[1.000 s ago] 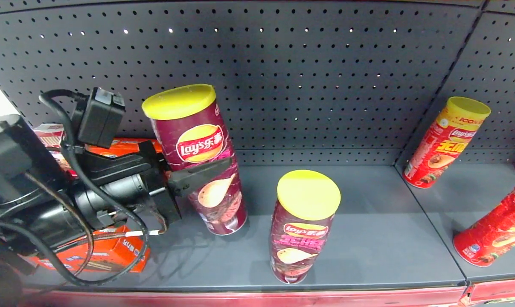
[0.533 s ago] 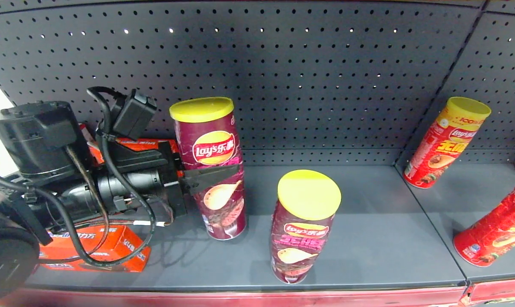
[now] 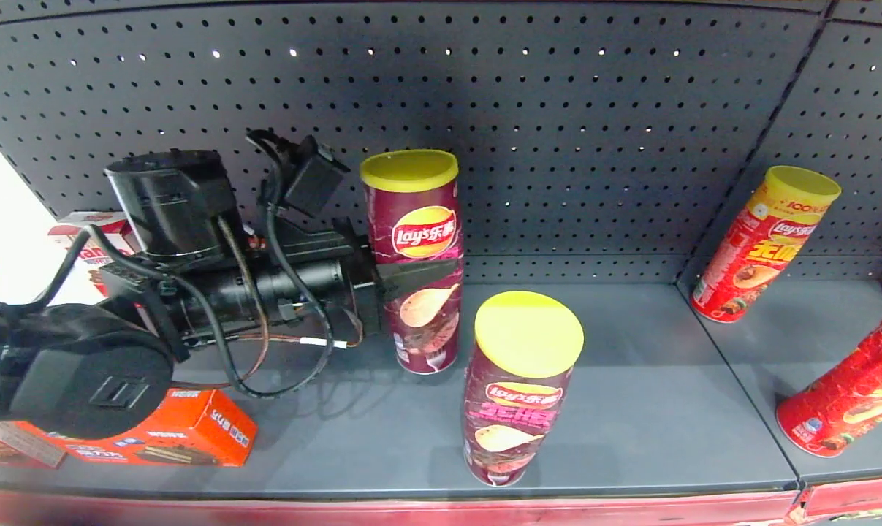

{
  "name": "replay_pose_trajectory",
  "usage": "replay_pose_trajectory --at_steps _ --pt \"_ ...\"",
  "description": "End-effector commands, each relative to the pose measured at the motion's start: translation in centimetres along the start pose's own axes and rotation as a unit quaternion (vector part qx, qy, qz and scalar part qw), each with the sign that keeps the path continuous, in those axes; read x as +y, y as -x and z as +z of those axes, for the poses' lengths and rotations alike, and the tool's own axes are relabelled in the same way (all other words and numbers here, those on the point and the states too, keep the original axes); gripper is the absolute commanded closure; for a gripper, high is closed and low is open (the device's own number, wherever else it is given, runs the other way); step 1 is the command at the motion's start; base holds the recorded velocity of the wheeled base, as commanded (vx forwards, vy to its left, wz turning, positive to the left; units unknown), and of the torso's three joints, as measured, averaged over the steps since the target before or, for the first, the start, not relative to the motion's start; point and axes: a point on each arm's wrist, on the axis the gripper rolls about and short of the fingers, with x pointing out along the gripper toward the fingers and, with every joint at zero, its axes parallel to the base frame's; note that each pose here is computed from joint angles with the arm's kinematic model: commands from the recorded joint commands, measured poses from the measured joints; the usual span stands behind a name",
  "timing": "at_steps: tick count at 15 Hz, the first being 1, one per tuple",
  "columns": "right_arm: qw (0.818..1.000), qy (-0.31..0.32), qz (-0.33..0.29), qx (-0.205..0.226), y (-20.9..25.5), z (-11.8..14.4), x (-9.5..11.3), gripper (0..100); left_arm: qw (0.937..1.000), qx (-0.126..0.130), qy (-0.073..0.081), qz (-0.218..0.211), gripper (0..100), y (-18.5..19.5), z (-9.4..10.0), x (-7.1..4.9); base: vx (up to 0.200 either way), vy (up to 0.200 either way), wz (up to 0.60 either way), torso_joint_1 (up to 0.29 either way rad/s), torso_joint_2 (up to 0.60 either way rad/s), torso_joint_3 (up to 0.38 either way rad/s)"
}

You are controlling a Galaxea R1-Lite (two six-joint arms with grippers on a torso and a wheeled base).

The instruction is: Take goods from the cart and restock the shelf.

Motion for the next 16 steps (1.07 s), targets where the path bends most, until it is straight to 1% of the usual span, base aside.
replay_pose_trajectory --at_steps 1,2,4,5,7,10,14,16 --pt "1.0 0.0 0.0 0.002 0.0 0.0 0.0 0 0.9997 0.016 -0.019 -0.002 100 -2.6 -2.3 2.0 0.0 0.0 0.0 0.0 0.0 0.0" --pt "1.0 0.0 0.0 0.002 0.0 0.0 0.0 0 0.9995 0.017 -0.026 -0.004 100 -3.3 -2.7 2.5 0.0 0.0 0.0 0.0 0.0 0.0" --pt "1.0 0.0 0.0 0.002 0.0 0.0 0.0 0 0.9995 0.014 -0.028 -0.003 100 -4.4 -3.1 3.5 0.0 0.0 0.0 0.0 0.0 0.0" --pt "1.0 0.0 0.0 0.002 0.0 0.0 0.0 0 0.9995 0.013 -0.029 -0.002 100 -4.5 -3.1 3.7 0.0 0.0 0.0 0.0 0.0 0.0" --pt "1.0 0.0 0.0 0.002 0.0 0.0 0.0 0 0.9993 0.006 -0.037 0.0 100 -5.5 -3.2 4.6 0.0 0.0 0.0 0.0 0.0 0.0" --pt "1.0 0.0 0.0 0.001 0.0 0.0 0.0 0 0.9991 -0.001 -0.042 0.0 100 -6.7 -3.6 5.7 0.0 0.0 0.0 0.0 0.0 0.0" --pt "1.0 0.0 0.0 0.002 0.0 0.0 0.0 0 0.9989 -0.004 -0.046 0.001 100 -7.7 -4.2 6.5 0.0 0.0 0.0 0.0 0.0 0.0" --pt "1.0 0.0 0.0 0.002 0.0 0.0 0.0 0 0.9989 -0.004 -0.046 0.001 100 -7.9 -4.4 6.6 0.0 0.0 0.0 0.0 0.0 0.0"
